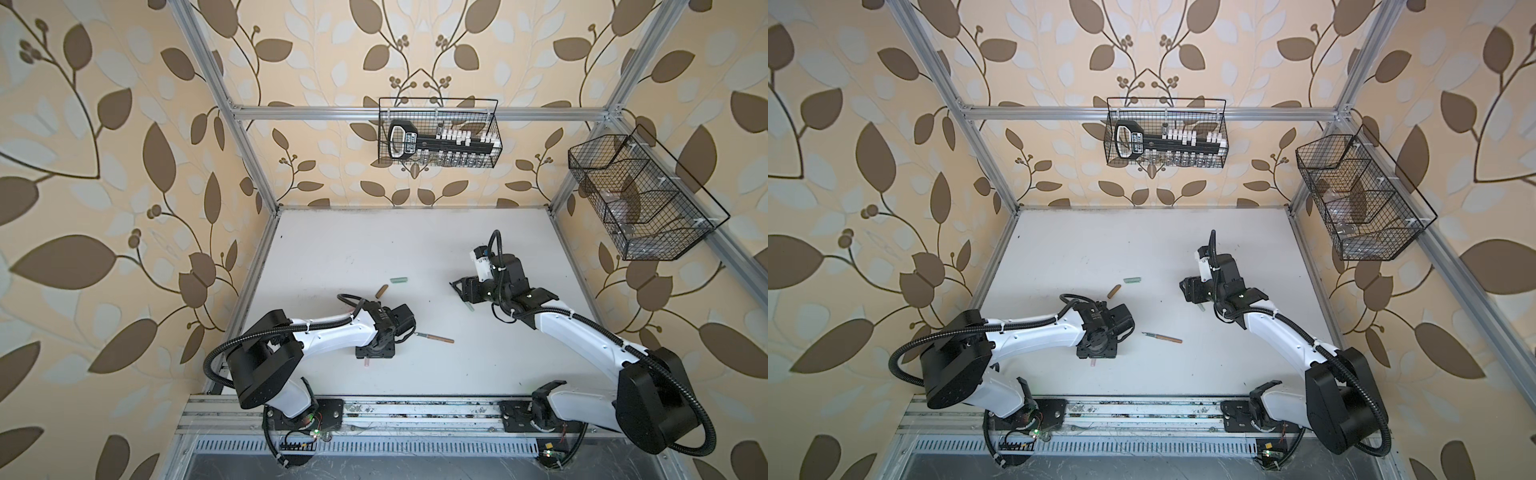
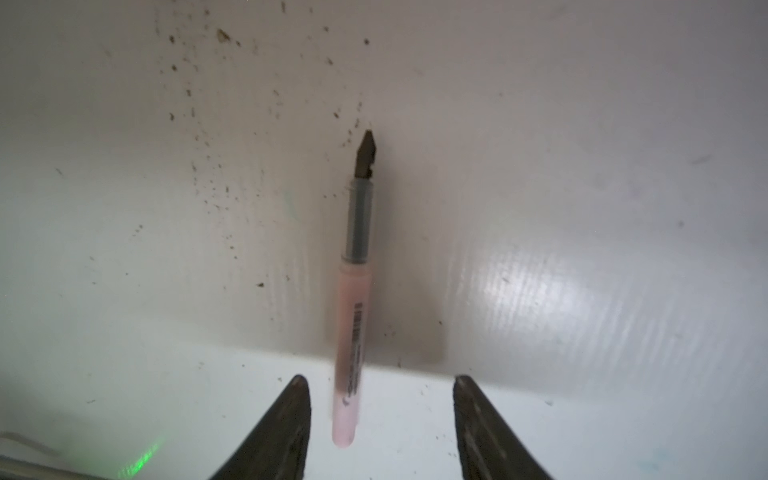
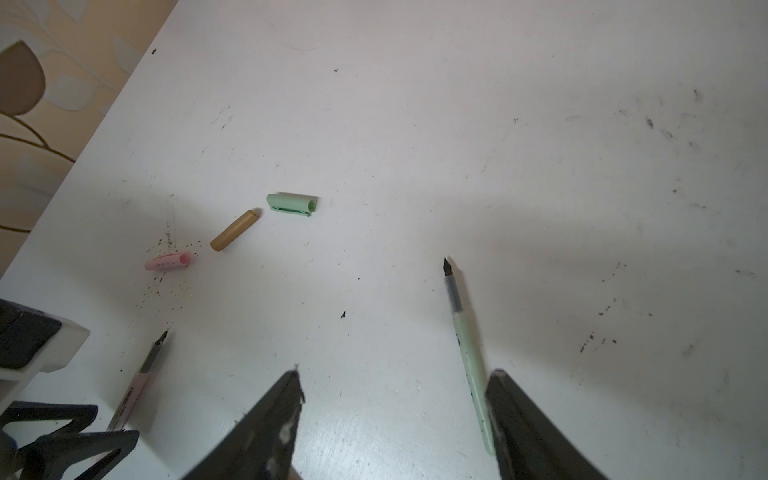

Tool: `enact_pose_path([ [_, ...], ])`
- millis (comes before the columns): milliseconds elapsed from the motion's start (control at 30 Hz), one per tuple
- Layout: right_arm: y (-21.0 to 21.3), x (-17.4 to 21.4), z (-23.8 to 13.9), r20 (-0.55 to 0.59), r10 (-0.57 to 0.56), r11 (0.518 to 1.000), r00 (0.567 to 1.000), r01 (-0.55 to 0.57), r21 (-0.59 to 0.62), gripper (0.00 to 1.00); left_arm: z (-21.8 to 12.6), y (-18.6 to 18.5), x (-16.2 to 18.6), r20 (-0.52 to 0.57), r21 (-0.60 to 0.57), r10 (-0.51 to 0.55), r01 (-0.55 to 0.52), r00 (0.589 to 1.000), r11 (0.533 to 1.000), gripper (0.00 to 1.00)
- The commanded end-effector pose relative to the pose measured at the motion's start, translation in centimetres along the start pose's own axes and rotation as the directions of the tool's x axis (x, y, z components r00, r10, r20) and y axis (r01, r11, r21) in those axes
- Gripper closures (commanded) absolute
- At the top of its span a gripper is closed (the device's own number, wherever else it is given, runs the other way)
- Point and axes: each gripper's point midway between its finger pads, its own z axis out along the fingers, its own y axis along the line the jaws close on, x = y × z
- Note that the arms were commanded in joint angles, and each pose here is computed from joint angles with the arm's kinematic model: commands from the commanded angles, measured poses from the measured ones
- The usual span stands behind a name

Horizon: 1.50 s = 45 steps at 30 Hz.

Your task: Insert the pens into the pen caps

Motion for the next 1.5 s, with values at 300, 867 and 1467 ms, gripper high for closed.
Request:
enact_pose_path([
  [300, 0.5, -1.1, -1.1, 0.025, -0.017, 1.0, 1.0, 0.017, 0.005, 0.28, 0.0, 0.4, -3.3, 0.061, 0.112, -0.062, 0.054, 0.996, 0.992, 0.43],
  [867, 0.0, -0.5, -1.3, 0.021, -0.016, 1.0, 1.0, 0.015, 0.023, 0.28, 0.6, -2.5, -4.1, 0.055, 0.181, 0.031, -0.041, 0.998, 0.983, 0.49],
  [1467, 0.1, -0.3, -1.0, 0.015, -0.013, 1.0, 1.0, 0.013, 0.017, 0.28, 0.4, -1.7, -2.6, 0.069, 0.178, 0.038, -0.05, 0.997, 0.983, 0.45],
])
